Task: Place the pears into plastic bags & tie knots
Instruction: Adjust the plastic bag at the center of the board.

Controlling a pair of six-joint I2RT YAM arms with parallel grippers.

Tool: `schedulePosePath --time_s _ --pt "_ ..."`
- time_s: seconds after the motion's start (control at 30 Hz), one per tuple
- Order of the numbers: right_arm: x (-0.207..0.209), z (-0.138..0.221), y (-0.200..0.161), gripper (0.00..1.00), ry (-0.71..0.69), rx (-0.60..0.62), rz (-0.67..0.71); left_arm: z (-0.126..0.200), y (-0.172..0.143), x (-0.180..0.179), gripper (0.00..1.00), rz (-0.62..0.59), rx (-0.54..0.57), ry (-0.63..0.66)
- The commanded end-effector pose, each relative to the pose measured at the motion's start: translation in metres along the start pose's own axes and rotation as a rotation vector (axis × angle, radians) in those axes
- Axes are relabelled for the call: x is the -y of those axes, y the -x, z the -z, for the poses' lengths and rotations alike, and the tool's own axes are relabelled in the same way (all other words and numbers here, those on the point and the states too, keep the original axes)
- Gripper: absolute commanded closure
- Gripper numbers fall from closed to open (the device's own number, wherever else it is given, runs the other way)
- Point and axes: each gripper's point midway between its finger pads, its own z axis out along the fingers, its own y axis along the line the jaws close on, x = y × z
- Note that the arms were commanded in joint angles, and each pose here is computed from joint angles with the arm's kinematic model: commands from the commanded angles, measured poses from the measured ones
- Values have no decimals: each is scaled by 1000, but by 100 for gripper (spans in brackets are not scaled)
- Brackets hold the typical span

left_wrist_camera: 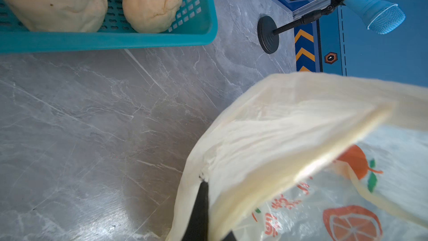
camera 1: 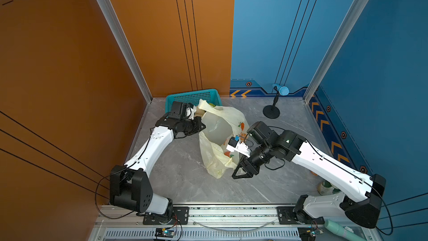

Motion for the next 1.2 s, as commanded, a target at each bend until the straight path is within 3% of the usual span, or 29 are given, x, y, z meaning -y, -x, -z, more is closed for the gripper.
schedulePosePath --time_s 0.0,0.17,0.43,0.5,0.7,0.93,1.07,1.1,1.17 --pt "10 35 45 37 -141 190 -25 9 -1 23 100 -61 6 -41" --pt "31 87 83 27 -252 431 -173 12 -7 35 100 -81 20 -37" --pt "91 159 88 24 -450 690 -447 15 -9 41 100 -92 31 -33" --pt "99 163 94 22 -416 732 -462 14 -9 42 100 -96 30 -36" --pt "147 155 94 21 -488 701 -558 14 -10 45 100 -101 31 -42" --pt "151 87 114 22 -401 508 -486 16 -12 53 100 -110 39 -46" --pt "160 71 112 34 -430 462 -508 18 -14 59 100 -120 49 -41" --pt "164 71 109 43 -456 457 -519 18 -15 60 100 -121 52 -40" --pt "166 74 105 70 -495 455 -527 20 -16 60 100 -126 60 -34"
